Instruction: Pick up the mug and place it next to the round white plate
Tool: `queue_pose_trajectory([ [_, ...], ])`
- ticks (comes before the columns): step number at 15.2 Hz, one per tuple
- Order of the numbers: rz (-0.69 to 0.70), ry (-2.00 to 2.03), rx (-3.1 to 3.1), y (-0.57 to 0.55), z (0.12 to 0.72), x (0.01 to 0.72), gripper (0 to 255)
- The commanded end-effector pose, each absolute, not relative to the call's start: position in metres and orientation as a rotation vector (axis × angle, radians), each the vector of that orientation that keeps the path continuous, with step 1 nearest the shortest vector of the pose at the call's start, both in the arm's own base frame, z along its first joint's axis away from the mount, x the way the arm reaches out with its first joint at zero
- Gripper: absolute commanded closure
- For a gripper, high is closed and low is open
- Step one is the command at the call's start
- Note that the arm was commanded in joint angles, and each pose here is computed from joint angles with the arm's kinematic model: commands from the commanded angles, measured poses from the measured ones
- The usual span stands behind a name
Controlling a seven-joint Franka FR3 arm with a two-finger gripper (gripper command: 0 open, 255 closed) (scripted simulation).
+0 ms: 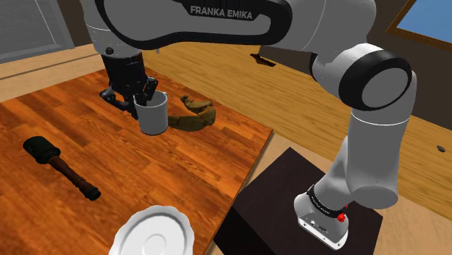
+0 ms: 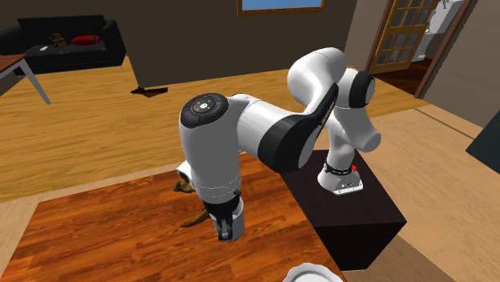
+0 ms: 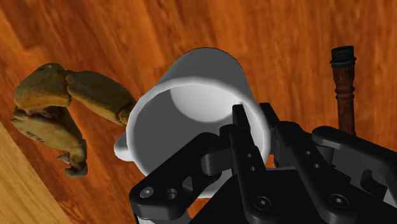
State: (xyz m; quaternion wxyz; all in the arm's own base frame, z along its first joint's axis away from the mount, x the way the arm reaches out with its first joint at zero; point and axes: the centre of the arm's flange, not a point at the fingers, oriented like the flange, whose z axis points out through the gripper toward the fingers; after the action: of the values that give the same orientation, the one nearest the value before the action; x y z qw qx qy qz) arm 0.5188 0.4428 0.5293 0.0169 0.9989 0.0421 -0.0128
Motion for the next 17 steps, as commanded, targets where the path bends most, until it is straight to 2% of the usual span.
queue_pose_trajectory([
  [1,-0.039,0.127,3.105,0.472,0.529,0.519,255],
  [17,-0.039,0.127,3.105,0.472,0.444,0.519,255],
])
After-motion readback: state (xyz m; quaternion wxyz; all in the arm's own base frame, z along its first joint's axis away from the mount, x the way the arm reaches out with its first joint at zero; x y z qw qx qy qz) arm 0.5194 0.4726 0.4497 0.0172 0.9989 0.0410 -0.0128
